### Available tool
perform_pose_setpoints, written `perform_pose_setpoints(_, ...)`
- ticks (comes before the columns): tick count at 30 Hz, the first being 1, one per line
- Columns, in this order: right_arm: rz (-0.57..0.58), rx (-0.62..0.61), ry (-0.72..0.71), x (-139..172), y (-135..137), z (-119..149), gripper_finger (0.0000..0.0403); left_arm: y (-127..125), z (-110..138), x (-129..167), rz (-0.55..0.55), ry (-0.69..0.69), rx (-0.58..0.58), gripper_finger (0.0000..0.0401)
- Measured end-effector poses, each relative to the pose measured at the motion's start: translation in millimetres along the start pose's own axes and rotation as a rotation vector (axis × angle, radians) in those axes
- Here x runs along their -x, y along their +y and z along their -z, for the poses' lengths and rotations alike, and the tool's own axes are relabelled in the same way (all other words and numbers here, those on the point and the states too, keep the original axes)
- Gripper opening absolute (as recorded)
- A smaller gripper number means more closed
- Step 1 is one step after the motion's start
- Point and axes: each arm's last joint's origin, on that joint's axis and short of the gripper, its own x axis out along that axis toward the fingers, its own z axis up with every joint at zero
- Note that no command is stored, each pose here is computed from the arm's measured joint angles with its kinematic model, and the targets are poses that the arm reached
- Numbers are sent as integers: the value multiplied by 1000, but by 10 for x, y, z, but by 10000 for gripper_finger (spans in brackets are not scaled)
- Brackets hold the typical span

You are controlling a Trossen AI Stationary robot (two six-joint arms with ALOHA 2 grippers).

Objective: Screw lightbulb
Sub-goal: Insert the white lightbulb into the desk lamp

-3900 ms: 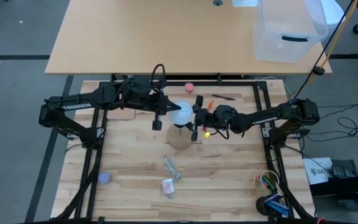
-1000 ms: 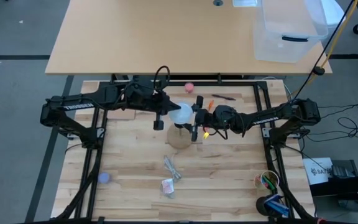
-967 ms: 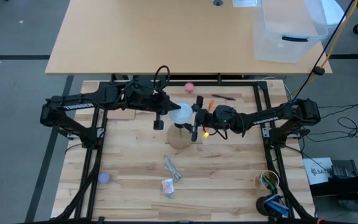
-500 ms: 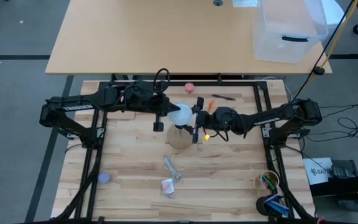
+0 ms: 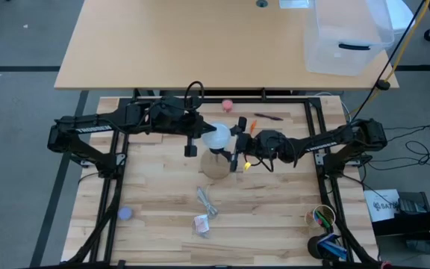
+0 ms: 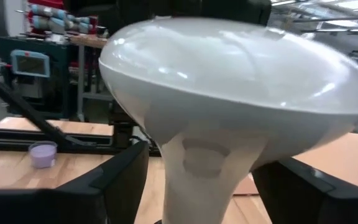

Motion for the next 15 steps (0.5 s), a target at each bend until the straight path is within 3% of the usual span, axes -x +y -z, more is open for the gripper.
perform_pose_setpoints(15,63,-13,114,126,45,-52,337,3,2,0,-4,3,-2,0)
